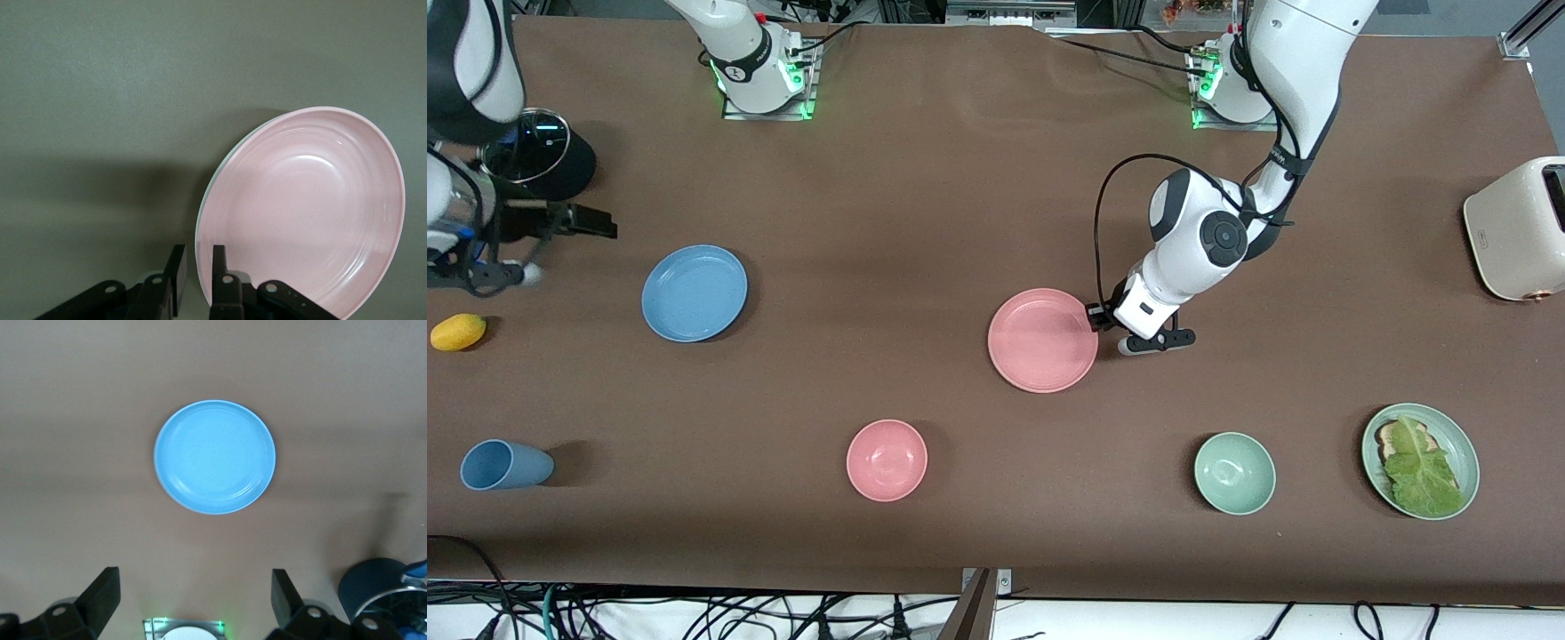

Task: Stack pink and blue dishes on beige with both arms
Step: 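Open the left gripper while the right gripper reaches the blue plate, then grasp the blue plate rim with the right gripper while the left gripper withdraws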

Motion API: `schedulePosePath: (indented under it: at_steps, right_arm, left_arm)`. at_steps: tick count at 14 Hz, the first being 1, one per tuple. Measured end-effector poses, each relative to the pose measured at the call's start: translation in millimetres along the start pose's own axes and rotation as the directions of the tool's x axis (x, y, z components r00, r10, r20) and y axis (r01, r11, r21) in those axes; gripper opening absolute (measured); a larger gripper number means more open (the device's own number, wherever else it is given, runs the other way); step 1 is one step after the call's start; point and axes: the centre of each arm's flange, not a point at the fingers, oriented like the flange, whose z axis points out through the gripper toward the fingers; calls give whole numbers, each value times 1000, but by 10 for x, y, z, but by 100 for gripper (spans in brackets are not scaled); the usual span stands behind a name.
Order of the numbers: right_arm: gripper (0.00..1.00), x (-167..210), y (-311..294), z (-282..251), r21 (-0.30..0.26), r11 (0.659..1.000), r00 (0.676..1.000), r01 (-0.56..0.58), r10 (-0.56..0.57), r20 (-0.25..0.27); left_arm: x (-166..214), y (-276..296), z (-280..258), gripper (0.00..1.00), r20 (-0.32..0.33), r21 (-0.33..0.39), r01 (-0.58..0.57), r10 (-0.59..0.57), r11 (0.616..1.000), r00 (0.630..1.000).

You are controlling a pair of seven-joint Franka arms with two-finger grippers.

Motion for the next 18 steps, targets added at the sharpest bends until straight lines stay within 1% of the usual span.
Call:
schedulePosePath:
  at_steps: [1,2,3,4,5,6,8,9,12,14,16,17,18]
  right_arm:
    - [100,61,146,224,7,1000,1000,-5,5,-3]
    - [100,90,306,447,26,1000,1000,-6,7,-9]
    - [100,94,472,672,57,998,1000,-10,11,-9]
    - [100,89,641,895,93,996,1000,-13,14,-4]
    - [100,96,801,1103,132,991,1000,-11,11,-1]
    - [100,117,953,1301,171,985,1000,-5,5,-3]
    - [100,173,1231,1711,240,971,1000,-9,10,-1]
    - [100,199,1333,1915,271,963,1000,-16,16,2]
    - [100,265,1491,2411,349,936,999,-47,48,6]
    - [100,287,1518,2627,392,917,998,-68,69,12]
    - [98,300,1527,2731,408,910,997,-77,76,20]
    - [93,301,1537,2761,409,909,997,-81,79,24]
    - [93,297,1554,2791,411,908,996,-85,81,27]
  left_arm:
    - [3,-4,-1,27,-1,0,1,-1,1000,1000]
    - [9,-7,-4,27,-3,0,-1,1,1000,1000]
    - [23,-17,-13,31,-6,0,-5,5,1000,1000]
    - [54,-38,-36,31,-12,1,-18,18,1000,1000]
    - [102,-69,-76,37,-19,2,-33,33,999,999]
    - [161,-105,-132,44,-20,6,-45,45,999,999]
    - [326,-195,-326,64,13,21,-62,61,998,998]
    - [421,-250,-456,67,38,29,-74,73,997,997]
    - [721,-511,-825,70,84,51,-143,138,988,987]
    - [908,-833,-969,70,85,98,-221,213,970,973]
    - [1045,-1135,-1065,70,87,134,-273,263,953,961]
    - [1085,-1245,-1097,70,94,148,-293,281,945,955]
    - [1123,-1346,-1132,70,104,165,-317,303,934,947]
